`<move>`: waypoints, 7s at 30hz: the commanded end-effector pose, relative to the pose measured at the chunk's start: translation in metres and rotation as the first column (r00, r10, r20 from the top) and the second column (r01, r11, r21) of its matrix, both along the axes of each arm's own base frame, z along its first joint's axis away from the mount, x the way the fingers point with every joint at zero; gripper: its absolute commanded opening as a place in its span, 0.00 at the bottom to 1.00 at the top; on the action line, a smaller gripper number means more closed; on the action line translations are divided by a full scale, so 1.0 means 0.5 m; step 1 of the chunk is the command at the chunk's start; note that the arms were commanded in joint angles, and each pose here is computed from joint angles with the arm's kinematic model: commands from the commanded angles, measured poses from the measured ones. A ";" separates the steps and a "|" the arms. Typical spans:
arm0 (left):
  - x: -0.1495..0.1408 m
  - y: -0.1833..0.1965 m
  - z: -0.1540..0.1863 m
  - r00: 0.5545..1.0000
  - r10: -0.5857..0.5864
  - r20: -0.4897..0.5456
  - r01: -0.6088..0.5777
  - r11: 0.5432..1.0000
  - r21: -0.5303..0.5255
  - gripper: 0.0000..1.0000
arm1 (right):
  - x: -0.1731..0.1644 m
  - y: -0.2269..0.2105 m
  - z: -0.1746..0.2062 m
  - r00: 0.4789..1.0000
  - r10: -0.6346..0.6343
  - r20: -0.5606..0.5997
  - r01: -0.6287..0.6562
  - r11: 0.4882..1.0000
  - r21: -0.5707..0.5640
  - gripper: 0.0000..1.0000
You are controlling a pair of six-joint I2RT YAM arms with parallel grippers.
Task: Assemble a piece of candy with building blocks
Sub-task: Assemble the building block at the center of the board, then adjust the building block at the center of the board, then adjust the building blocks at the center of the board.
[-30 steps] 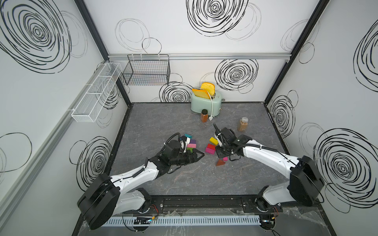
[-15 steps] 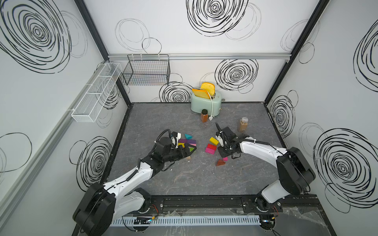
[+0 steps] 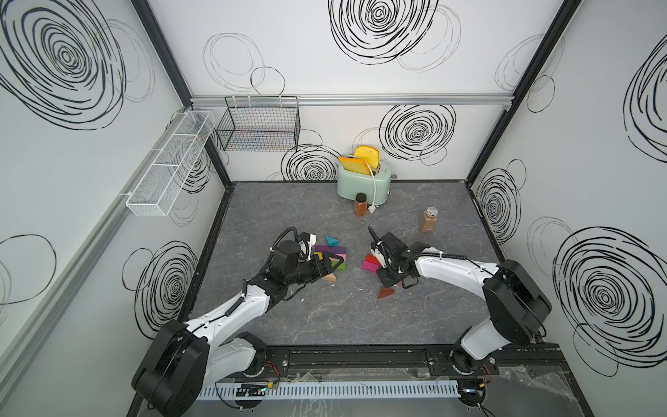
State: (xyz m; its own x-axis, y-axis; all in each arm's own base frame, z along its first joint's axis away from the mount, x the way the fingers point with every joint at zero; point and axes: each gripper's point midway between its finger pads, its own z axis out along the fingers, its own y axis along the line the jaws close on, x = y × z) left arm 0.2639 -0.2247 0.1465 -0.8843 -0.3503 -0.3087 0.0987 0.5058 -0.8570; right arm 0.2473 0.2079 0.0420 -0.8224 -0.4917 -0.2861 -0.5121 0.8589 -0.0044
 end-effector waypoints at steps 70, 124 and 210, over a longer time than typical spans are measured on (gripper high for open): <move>0.014 -0.006 0.090 0.992 -0.037 0.122 0.046 0.997 -0.070 0.90 | 0.004 -0.107 0.030 0.731 -0.663 -0.159 0.623 0.554 0.552 0.74; 0.023 0.020 0.039 0.996 0.002 0.085 -0.001 1.000 -0.010 0.90 | 0.130 -0.124 -0.009 0.895 -0.431 -0.118 0.437 0.788 0.435 0.69; -0.045 -0.158 -0.012 0.990 -0.138 0.035 0.132 0.983 0.126 0.90 | 0.279 -0.097 0.185 0.945 -0.239 0.226 0.197 0.961 0.192 0.85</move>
